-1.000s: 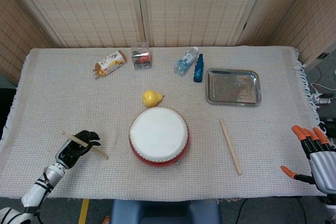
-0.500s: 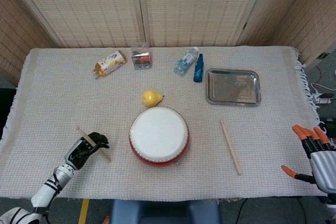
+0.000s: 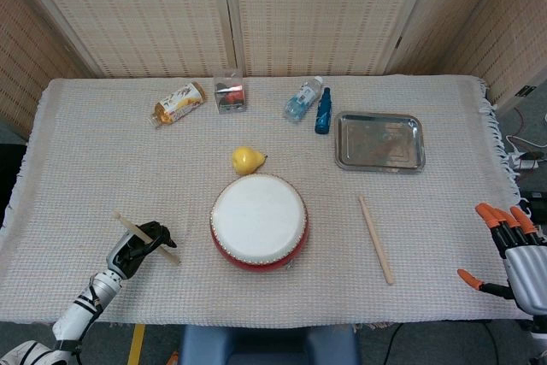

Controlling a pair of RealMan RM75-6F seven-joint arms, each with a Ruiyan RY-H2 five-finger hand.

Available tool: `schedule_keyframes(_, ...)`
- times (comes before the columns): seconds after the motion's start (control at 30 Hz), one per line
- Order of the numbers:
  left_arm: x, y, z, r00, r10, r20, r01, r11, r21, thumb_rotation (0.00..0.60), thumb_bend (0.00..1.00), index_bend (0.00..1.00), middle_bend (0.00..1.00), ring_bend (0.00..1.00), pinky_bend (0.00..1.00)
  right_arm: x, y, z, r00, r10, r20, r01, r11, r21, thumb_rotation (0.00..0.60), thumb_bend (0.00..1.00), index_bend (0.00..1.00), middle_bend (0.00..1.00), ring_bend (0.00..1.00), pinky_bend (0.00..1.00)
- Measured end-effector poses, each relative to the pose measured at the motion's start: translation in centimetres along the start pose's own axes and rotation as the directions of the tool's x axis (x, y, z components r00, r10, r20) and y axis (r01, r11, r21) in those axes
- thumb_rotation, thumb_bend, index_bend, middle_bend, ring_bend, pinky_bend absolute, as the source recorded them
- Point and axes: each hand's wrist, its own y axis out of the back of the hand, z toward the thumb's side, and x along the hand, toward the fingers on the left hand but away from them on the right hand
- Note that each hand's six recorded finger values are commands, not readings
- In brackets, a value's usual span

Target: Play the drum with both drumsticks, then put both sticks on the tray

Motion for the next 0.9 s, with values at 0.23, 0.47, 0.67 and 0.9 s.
schedule_keyframes(0.23,0.0,-0.2,-0.3,1.000,0.009,0.000,-0.009,0.998,0.057,0.361,0.24,0.69,0.64,0.58,0.51,0.0,0.0,0.0,1.000,-0.003,-0.003,0.003,1.000,-0.002,0.502,0.14,0.00,0.07,0.00,0.02)
schedule_keyframes(0.47,0.2,-0.4,-0.6,1.000,0.021,0.003,-0.021,0.992,0.123,0.361,0.23,0.71,0.68,0.62,0.57,-0.1,0.1,0.1,1.000,-0.006,-0.006,0.006,1.000,-0.003,0.502,0.14,0.00,0.07,0.00,0.02)
schedule_keyframes(0.67,0.3,-0.9,-1.1,1.000,0.027,-0.001,-0.026,0.984,0.178,0.363,0.24,0.72,0.68,0.62,0.57,-0.1,0.1,0.1,1.000,-0.005,-0.005,0.005,1.000,-0.006,0.503,0.14,0.00,0.07,0.00,0.02)
schedule_keyframes(0.9,0.3,-1.4,-2.0,1.000,0.030,-0.010,-0.027,0.976,0.218,0.363,0.24,0.74,0.70,0.63,0.57,0.0,0.1,0.0,1.000,-0.007,-0.004,0.007,1.000,-0.008,0.503,0.14,0.00,0.07,0.00,0.02)
